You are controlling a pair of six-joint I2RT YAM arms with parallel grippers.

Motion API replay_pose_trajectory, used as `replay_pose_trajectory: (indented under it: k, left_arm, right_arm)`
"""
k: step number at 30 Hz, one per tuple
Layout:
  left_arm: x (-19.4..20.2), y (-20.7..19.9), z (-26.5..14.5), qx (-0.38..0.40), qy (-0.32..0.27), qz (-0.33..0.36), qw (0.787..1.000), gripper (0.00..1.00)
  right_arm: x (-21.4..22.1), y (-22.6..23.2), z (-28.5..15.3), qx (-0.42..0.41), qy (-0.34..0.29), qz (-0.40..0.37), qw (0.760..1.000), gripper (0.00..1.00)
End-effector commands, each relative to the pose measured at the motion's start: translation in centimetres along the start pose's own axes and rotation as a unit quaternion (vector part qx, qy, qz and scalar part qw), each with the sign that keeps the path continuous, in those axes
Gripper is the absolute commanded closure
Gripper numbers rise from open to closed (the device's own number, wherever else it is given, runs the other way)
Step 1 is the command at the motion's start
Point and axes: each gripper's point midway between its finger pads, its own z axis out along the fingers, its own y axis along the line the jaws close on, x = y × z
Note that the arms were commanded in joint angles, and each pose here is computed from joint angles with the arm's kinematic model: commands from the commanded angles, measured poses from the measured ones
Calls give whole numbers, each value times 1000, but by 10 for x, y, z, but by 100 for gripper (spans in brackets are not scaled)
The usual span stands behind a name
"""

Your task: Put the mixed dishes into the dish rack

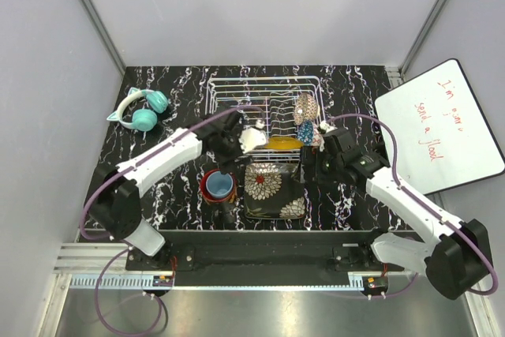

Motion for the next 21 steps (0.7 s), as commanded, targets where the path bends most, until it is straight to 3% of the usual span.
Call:
replay_pose_trajectory:
  k: [1,5,13,21]
  left_arm:
    - [-21,-11,0,-35,-16,52,998,25]
    - [-30,-22,11,-29,-9,70,997,25]
    - [-40,-28,32,-12,5,81,997,25]
    - [-3,-39,61,1,46,94,994,26]
  right_arm:
    - [-4,19,20,-70,-10,80,994,2]
    - [18,-3,44,-44,1,111,993,4]
    - [24,-20,60,-33,-47,138,989,6]
    - [21,-8,75,-83,-55,128,987,16]
